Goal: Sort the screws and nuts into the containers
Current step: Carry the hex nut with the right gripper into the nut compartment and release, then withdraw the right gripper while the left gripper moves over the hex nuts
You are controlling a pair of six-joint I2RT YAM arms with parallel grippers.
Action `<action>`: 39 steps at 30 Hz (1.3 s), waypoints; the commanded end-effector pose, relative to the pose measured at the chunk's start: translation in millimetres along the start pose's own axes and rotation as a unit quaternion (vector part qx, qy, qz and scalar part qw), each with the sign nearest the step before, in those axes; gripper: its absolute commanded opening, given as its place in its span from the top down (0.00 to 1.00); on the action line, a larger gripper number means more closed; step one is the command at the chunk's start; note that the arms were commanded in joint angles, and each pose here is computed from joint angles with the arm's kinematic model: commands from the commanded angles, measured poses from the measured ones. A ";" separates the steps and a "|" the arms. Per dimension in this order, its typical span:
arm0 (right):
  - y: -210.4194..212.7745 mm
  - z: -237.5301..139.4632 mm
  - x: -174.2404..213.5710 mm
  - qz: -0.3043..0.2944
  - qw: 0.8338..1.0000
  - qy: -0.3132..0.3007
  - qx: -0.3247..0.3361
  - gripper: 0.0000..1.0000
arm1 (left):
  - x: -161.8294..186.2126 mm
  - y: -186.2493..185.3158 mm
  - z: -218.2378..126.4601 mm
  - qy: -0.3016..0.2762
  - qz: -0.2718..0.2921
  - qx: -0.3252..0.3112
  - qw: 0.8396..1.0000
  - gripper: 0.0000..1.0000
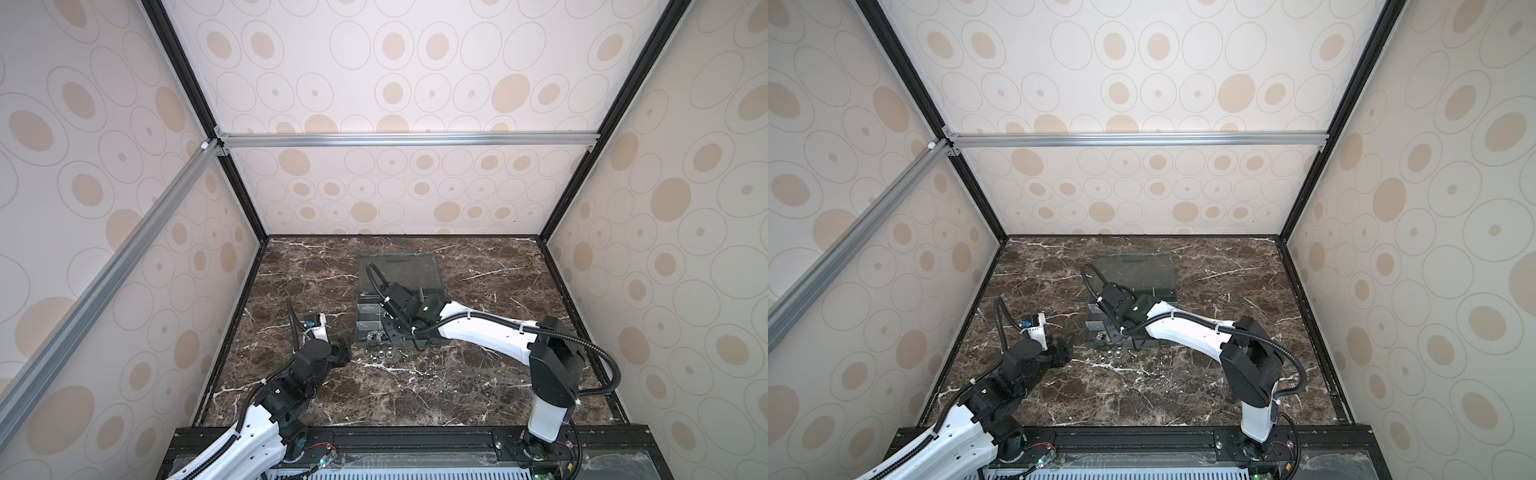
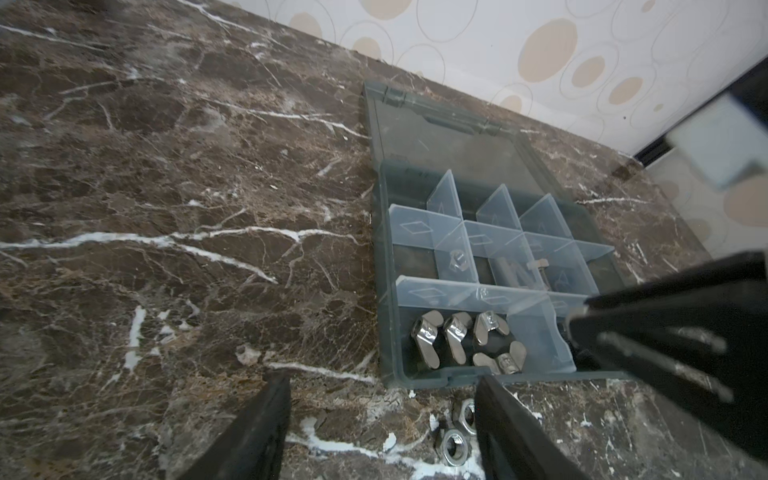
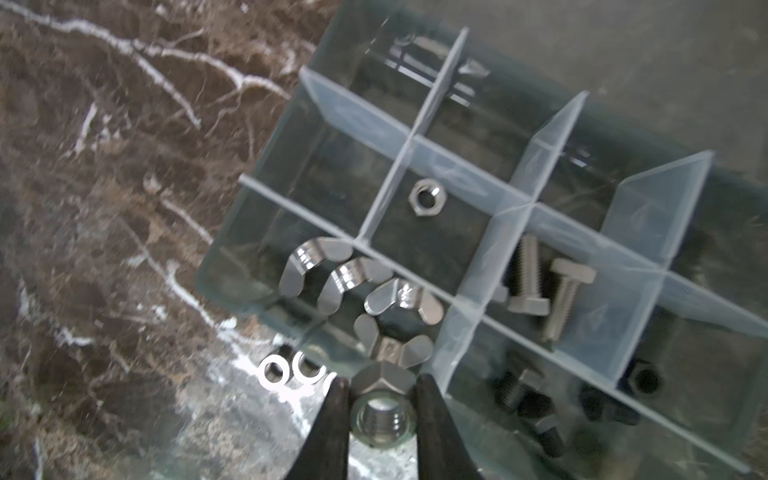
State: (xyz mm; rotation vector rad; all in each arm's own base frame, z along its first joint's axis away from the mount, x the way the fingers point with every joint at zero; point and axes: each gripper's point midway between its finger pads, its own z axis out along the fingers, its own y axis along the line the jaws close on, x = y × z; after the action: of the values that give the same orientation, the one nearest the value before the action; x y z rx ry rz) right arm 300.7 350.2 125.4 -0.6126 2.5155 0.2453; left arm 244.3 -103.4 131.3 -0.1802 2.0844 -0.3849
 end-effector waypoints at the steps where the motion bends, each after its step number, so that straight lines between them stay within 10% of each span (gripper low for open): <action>1: -16.9 5.7 -24.6 0.017 0.999 -0.027 0.018 0.83 | -13.4 -18.3 -1.1 0.002 -0.010 0.029 1.000 0.30; 12: -29.7 47.8 -47.1 0.040 0.999 -0.018 0.018 0.82 | -3.3 -23.9 10.4 0.028 -0.021 0.034 0.999 0.30; 17: -29.4 54.5 -49.1 0.045 0.999 -0.011 0.020 0.60 | 1.2 -26.3 12.9 0.037 -0.021 0.040 0.998 0.31; 39: -50.2 -28.2 -18.9 0.100 0.993 -0.062 -0.004 0.50 | 25.1 -33.9 19.3 0.084 -0.018 0.066 0.994 0.35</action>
State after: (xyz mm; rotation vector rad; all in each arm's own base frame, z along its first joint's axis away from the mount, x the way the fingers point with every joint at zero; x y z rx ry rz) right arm 335.8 318.5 156.8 -0.3821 2.4443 0.3450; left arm 242.4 -142.1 103.3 -0.0866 2.2401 -0.5335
